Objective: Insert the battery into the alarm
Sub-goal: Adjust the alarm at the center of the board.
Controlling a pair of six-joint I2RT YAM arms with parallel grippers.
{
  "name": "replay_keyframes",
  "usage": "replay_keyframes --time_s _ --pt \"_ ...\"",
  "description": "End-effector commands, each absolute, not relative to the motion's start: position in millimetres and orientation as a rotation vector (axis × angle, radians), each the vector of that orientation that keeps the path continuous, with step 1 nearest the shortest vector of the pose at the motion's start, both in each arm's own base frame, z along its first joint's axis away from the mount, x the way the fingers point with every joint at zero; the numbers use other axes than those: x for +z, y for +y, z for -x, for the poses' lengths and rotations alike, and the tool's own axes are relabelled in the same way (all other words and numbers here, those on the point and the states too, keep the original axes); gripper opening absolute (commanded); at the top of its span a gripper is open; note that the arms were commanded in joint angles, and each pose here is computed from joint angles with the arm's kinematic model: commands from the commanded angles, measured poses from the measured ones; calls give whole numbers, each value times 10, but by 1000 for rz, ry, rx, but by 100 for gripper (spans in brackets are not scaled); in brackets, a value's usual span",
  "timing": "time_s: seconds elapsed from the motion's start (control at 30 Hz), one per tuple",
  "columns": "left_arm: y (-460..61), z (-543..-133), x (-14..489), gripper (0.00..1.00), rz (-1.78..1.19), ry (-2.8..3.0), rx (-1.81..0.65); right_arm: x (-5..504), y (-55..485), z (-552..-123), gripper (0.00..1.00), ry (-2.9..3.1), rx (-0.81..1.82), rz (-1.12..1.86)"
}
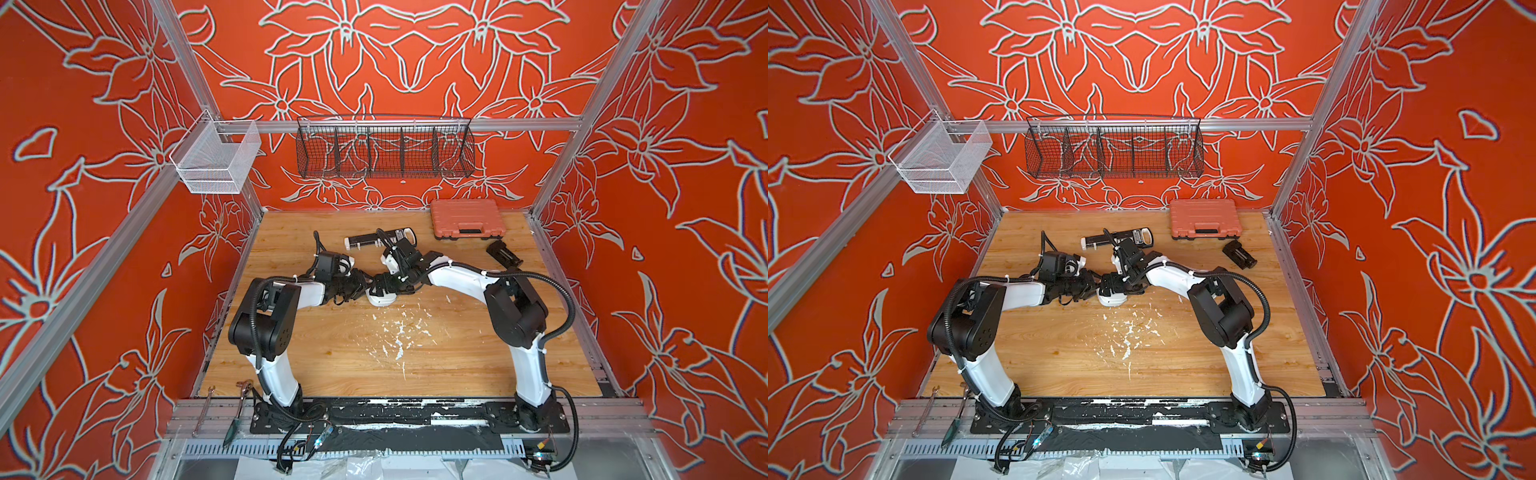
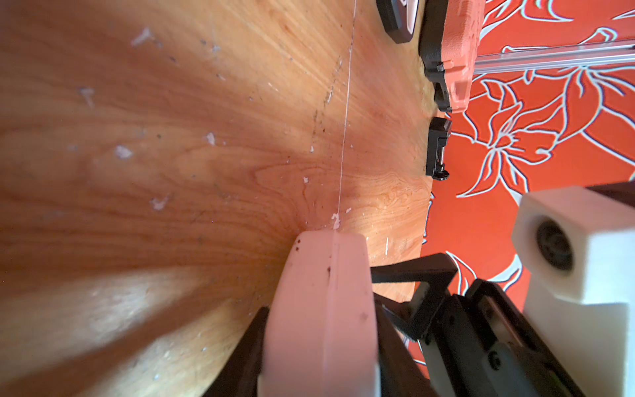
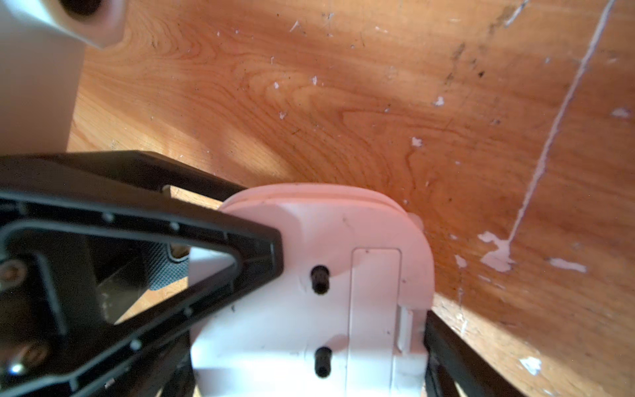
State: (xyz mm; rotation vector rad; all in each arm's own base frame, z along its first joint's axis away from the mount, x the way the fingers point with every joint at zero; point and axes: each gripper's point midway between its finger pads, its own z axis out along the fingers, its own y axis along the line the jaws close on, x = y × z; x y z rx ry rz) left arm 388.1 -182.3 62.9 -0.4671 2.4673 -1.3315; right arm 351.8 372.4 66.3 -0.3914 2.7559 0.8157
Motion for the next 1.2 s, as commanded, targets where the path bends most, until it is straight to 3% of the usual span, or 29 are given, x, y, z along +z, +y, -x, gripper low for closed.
replay_keyframes --time_s 0.0,0.17,0.87,1.17 --pt "-1980 -3706 624 34 419 2532 -1421 669 3881 -3645 78 2696 861 399" --pt "-1964 -3694 655 33 418 2531 -1405 759 3833 -3690 98 2643 837 404" --pt "-1882 -3624 680 30 377 2547 -1304 1217 3895 -3727 98 2444 958 477" --pt "-1858 -3595 691 30 327 2548 -1253 1278 4029 -3674 98 2510 1149 490"
